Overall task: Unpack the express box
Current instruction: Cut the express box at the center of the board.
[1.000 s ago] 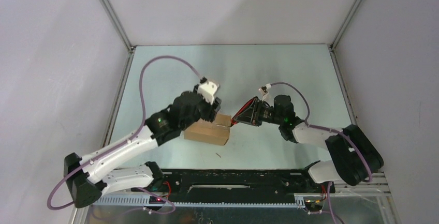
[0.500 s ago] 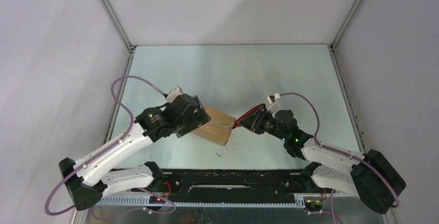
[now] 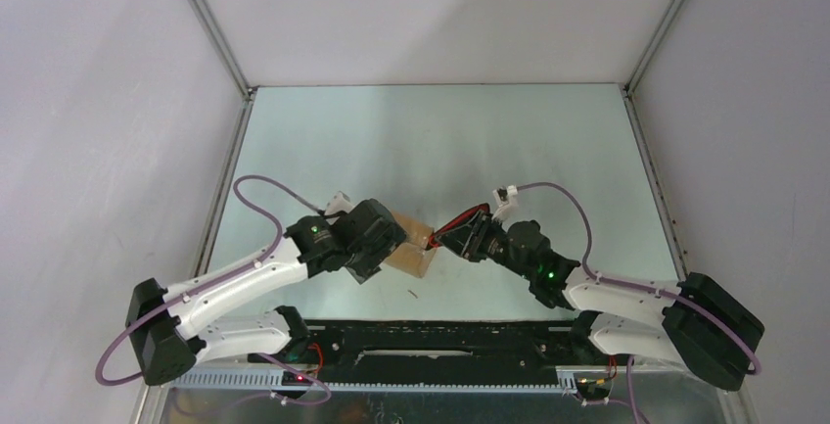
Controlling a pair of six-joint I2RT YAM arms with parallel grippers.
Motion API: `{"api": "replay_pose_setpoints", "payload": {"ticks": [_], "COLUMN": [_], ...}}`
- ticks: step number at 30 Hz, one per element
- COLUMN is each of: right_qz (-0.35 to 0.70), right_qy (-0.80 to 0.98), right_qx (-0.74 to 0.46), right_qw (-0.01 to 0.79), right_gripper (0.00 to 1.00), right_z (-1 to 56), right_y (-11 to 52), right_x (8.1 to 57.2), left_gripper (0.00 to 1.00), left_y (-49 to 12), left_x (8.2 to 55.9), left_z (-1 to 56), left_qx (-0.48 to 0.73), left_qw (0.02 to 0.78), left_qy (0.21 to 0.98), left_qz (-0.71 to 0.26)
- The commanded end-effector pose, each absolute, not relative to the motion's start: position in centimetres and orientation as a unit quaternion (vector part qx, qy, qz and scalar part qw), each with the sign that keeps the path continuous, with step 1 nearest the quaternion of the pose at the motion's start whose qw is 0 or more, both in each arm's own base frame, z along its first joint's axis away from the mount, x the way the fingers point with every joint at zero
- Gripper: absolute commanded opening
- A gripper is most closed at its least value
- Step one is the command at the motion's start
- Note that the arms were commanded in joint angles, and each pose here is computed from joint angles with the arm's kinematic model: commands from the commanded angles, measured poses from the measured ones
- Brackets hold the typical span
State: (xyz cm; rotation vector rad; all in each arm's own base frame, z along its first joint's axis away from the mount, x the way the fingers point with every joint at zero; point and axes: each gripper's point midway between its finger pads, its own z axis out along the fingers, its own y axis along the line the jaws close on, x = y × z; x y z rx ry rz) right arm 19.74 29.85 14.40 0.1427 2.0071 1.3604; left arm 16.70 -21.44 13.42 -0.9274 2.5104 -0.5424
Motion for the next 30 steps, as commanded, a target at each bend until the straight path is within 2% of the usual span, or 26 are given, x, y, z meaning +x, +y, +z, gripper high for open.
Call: {"api": "replay_pose_setpoints", "payload": {"ticks": [1,6,12,18,28,30], "right_qz": [0.513,0.505,0.504,0.497,0.489,0.489], "right_qy": [0.780,0.782,0.783,0.784,0.788,0.788], "right_qx": [0.034,0.027,0.013,0.004,-0.007,-0.009], "right_qw": [0.357,0.365,0.365,0.371,0.374,0.373], "right_gripper": [0.00,0.00,0.00,0.00,0.00,0.00], "right_z": [13.6,13.1,12.9,13.0,12.8,12.8], "right_y": [30.5,30.8,31.2,31.6,32.2,32.3], "right_x": [18.8,18.5,18.3,18.3,17.9,17.8], "left_gripper": [0.97,0.94,0.78,0.67,0.53,0.43], "left_y": [-21.7,-21.4,-20.4,-19.8,-17.8,-17.9], "left_x": [17.2,16.4,15.8,14.4,13.3,13.4], "left_z": [12.9,11.0,10.1,9.2,9.0,8.9], "left_qx": [-0.382,-0.406,-0.431,-0.440,-0.469,-0.475], "left_qw": [0.205,0.182,0.177,0.157,0.160,0.160], "left_qy": [0.875,0.871,0.865,0.870,0.860,0.856], "left_qz": [-0.217,-0.207,-0.188,-0.155,-0.119,-0.125]}}
